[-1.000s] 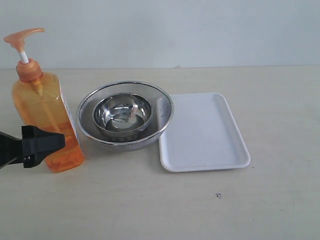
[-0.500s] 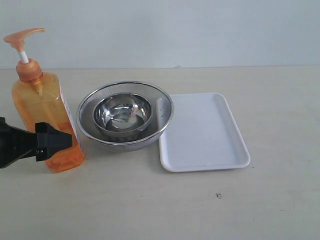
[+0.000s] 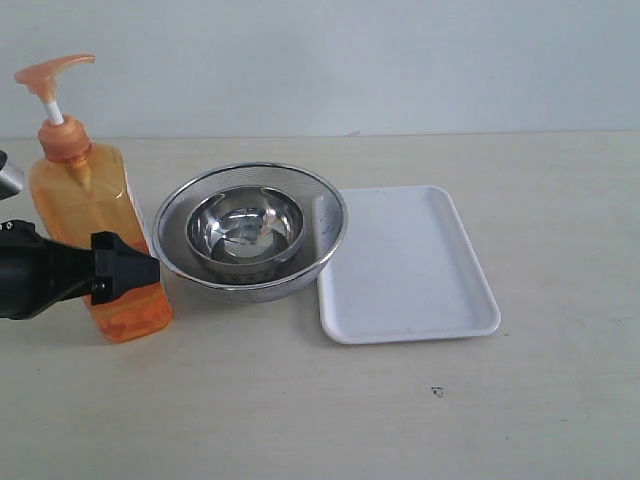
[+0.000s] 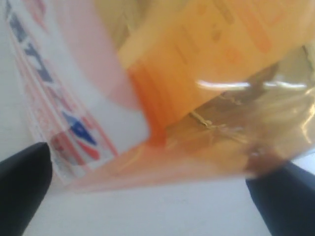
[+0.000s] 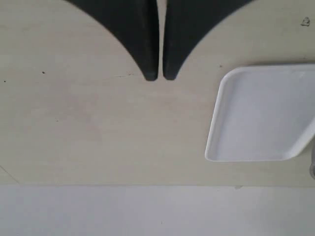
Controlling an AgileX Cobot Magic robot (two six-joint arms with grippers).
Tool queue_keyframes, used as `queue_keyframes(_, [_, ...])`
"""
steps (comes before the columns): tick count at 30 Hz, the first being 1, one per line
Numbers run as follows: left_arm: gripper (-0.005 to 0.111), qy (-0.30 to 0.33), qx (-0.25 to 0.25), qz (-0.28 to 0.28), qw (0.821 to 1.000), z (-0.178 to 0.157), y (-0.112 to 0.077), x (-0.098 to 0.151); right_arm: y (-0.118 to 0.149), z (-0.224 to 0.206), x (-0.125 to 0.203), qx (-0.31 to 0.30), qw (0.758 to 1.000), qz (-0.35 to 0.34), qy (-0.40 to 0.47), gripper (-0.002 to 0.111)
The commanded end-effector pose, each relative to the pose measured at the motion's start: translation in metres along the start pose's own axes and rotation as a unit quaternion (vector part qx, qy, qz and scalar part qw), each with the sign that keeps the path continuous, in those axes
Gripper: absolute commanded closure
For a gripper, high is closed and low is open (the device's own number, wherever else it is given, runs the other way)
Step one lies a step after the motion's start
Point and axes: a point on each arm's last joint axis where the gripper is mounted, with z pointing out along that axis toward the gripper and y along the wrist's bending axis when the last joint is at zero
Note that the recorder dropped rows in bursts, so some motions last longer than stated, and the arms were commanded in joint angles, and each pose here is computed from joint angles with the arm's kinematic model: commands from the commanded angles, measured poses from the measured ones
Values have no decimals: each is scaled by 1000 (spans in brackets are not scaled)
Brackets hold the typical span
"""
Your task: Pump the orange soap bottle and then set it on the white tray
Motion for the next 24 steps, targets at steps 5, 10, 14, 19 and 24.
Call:
queue_keyframes(5, [-2, -2, -45, -3, 999, 0, 7, -1, 0, 0, -1, 2, 1000, -2, -5, 108])
queue_keyframes(10, [-2, -3, -48, 5, 999, 0, 7, -2, 0, 0, -1, 2, 1000, -2, -5, 108])
queue_keyframes(14, [-2, -5, -76, 6, 997, -2, 12, -2, 0, 0, -1, 2, 1000, -2, -5, 108])
queue_keyframes(19, [-2, -5, -110, 5, 994, -3, 18, -2, 0, 0, -1, 2, 1000, -2, -5, 108])
queue_keyframes(24, [-2, 0, -36, 4, 999, -1, 5, 1, 0, 0, -1, 2, 1000, -2, -5, 108])
